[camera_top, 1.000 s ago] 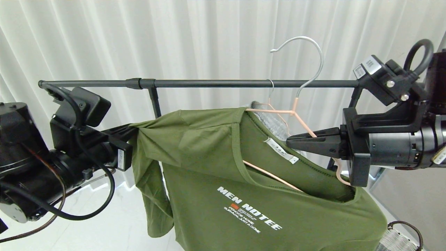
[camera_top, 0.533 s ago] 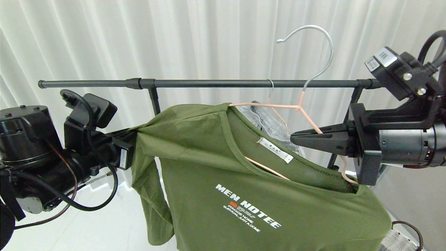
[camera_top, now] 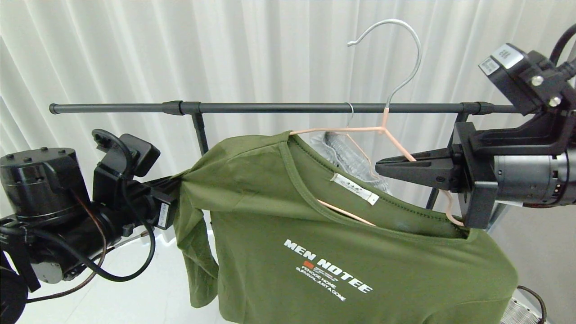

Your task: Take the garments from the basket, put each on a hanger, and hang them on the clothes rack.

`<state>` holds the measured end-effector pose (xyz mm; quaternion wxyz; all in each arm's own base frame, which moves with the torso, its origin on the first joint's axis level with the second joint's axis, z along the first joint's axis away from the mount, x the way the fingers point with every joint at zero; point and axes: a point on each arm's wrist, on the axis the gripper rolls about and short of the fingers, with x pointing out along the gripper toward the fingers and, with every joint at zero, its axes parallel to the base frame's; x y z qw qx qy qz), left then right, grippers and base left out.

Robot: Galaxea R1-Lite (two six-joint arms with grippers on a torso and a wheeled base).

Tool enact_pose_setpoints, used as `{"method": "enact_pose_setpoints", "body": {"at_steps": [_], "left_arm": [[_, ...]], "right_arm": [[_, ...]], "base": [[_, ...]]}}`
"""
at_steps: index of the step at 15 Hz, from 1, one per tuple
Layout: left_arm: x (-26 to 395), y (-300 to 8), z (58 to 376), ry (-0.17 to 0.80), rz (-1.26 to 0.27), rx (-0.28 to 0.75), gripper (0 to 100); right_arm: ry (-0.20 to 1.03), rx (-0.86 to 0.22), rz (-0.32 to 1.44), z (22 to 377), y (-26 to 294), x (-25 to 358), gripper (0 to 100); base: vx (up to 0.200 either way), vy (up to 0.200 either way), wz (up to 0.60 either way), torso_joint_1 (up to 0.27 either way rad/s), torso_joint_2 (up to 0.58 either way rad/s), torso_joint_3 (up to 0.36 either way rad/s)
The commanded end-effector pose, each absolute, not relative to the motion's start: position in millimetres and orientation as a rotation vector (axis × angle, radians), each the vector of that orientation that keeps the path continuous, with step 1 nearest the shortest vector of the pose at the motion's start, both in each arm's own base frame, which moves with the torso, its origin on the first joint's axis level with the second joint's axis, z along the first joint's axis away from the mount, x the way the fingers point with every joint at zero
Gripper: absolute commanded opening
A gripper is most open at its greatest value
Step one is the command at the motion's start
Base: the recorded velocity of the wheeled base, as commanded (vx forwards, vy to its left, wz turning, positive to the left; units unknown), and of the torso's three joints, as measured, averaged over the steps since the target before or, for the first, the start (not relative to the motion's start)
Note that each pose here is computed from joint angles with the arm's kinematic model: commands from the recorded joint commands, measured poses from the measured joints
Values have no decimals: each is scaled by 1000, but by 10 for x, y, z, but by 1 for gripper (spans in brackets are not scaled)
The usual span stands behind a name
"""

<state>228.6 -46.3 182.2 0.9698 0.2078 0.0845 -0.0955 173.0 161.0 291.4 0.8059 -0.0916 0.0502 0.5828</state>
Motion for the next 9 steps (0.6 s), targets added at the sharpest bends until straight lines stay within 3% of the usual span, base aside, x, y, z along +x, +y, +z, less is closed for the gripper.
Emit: {"method": "enact_pose_setpoints", "body": {"at_steps": [1,2,3,9], "left_arm": [[2254,-486,1818,156,-200,427,0],[2235,-482,1795,162,-201,438,0],[2217,-478,1776,168,-201,443,100],[2106,-455,1731,129,-200,430,100]], "right_arm": [[105,-196,1249,2922,1631,1749,0],[104,-196,1248,2923,1628,1752,0],[103,-195,1247,2928,1628,1752,0],[81,-190,1224,2997,1634,1835,0]], "base": [[0,0,0,0,0,0],[0,0,0,0,0,0],[0,0,0,0,0,0],[0,0,0,0,0,0]]}}
